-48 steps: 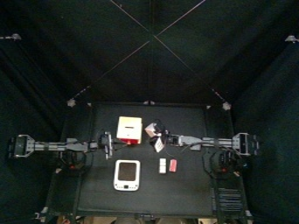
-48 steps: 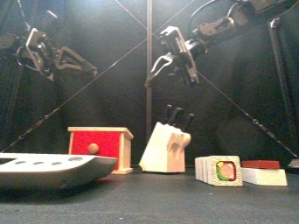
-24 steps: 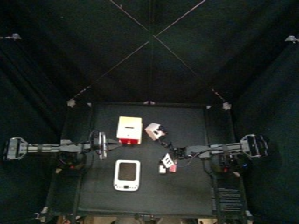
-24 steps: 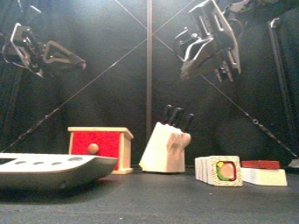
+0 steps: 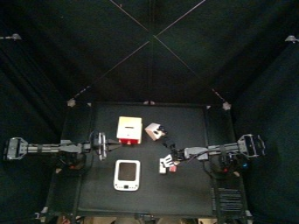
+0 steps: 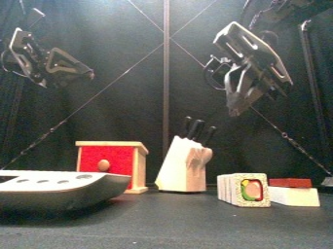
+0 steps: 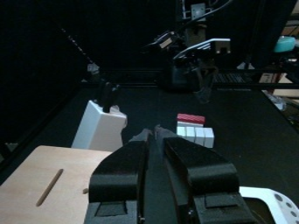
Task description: Grab white sushi roll
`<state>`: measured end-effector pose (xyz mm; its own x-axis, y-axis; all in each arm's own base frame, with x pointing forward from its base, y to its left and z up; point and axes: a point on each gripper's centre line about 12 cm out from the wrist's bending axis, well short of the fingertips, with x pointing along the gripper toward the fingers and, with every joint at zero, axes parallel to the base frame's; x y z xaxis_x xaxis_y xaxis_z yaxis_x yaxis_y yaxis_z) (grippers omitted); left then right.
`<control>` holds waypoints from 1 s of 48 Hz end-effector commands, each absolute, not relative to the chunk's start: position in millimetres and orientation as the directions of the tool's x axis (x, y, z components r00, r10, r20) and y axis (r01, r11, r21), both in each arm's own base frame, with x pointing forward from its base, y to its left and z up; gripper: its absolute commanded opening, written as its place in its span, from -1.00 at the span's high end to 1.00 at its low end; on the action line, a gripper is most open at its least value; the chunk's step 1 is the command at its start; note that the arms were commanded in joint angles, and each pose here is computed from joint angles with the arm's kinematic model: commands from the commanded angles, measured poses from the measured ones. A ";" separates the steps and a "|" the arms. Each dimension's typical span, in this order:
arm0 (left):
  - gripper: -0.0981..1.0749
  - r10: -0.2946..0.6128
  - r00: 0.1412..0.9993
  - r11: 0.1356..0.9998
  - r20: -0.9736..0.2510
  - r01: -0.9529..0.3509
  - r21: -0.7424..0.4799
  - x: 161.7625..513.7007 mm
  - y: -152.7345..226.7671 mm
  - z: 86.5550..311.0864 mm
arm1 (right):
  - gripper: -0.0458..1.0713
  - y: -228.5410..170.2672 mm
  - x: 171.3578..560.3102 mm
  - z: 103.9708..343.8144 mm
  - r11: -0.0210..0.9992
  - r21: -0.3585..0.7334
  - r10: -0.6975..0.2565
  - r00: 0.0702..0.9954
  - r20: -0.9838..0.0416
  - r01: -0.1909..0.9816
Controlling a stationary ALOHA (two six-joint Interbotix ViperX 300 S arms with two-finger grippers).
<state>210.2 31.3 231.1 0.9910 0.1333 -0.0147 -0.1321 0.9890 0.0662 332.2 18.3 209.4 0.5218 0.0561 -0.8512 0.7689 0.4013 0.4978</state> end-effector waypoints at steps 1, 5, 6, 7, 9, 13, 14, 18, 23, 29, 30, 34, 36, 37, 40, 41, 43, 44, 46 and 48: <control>-0.18 0.137 0.990 0.988 -0.010 -0.136 0.067 211.8 32.4 233.8 | 0.21 20.2 337.8 216.3 0.409 0.495 0.010 0.538 -0.843 0.767; -0.18 0.138 0.990 0.989 -0.015 -0.136 0.065 211.7 32.4 233.4 | 0.17 24.6 339.1 210.9 0.398 0.473 -0.019 0.523 -0.852 0.786; -0.17 0.138 0.990 0.988 -0.013 -0.136 0.067 211.9 32.4 234.0 | 0.16 25.2 339.0 209.2 0.398 0.465 -0.026 0.516 -0.856 0.791; -0.17 0.139 0.990 0.988 -0.018 -0.138 0.065 211.8 32.7 232.9 | 0.15 25.8 339.3 208.6 0.396 0.462 -0.028 0.513 -0.858 0.794; -0.18 0.139 0.990 0.988 -0.018 -0.138 0.067 211.6 32.7 233.0 | 0.11 27.7 338.9 205.9 0.393 0.445 -0.043 0.499 -0.865 0.804; -0.18 0.139 0.990 0.988 -0.021 -0.138 0.067 211.6 32.7 232.7 | 0.02 29.9 338.5 202.7 0.395 0.421 -0.063 0.481 -0.874 0.816; -0.17 0.139 0.990 0.988 -0.021 -0.138 0.067 211.6 32.7 232.7 | 0.00 30.2 338.4 201.0 0.397 0.412 -0.069 0.475 -0.877 0.820; -0.18 0.139 0.990 0.988 -0.021 -0.138 0.067 211.6 32.7 232.7 | -0.11 31.9 339.8 196.1 0.398 0.397 -0.084 0.464 -0.882 0.827; -0.18 0.139 0.990 0.988 -0.027 -0.137 0.068 210.7 32.5 230.3 | -0.27 33.3 342.4 190.8 0.395 0.381 -0.096 0.451 -0.888 0.836; -0.17 0.142 0.989 0.988 -0.031 -0.140 0.066 209.9 33.1 228.6 | -0.44 31.5 345.1 186.4 0.402 0.361 -0.114 0.437 -0.892 0.842; -0.18 0.142 0.989 0.988 -0.030 -0.140 0.066 210.1 33.1 229.2 | -0.47 31.4 345.2 185.3 0.403 0.356 -0.115 0.433 -0.894 0.843; -0.18 0.142 0.990 0.988 -0.028 -0.139 0.068 210.1 33.0 229.4 | -0.57 30.8 346.6 181.2 0.403 0.341 -0.121 0.418 -0.900 0.849; -0.18 0.142 0.989 0.988 -0.030 -0.140 0.066 210.1 33.1 229.2 | -0.61 30.2 347.2 178.0 0.403 0.332 -0.123 0.410 -0.904 0.853; -0.18 0.142 0.989 0.988 -0.028 -0.140 0.066 210.1 33.1 229.4 | -0.62 30.4 347.8 176.3 0.402 0.328 -0.123 0.406 -0.906 0.855; -0.17 0.142 0.989 0.988 -0.030 -0.140 0.066 209.9 33.1 228.8 | -0.66 30.1 349.6 169.7 0.402 0.312 -0.126 0.389 -0.913 0.861; -0.18 0.142 0.989 0.988 -0.030 -0.140 0.066 209.9 33.1 228.8 | -0.67 29.7 350.3 168.1 0.401 0.307 -0.127 0.385 -0.914 0.863; -0.18 0.142 0.989 0.988 -0.033 -0.140 0.066 209.6 33.1 228.0 | -0.67 29.9 351.9 165.7 0.401 0.302 -0.128 0.379 -0.916 0.865; -0.18 0.142 0.989 0.988 -0.031 -0.140 0.066 209.6 33.0 228.2 | -0.67 30.0 353.1 163.9 0.402 0.297 -0.130 0.375 -0.918 0.866; -0.18 0.142 0.989 0.988 -0.035 -0.140 0.066 209.4 33.0 227.5 | -0.68 30.1 354.7 160.9 0.404 0.290 -0.132 0.368 -0.920 0.868; -0.17 0.144 0.989 0.988 -0.036 -0.141 0.066 209.1 33.3 226.9 | -0.68 29.6 355.8 158.0 0.403 0.281 -0.135 0.360 -0.923 0.871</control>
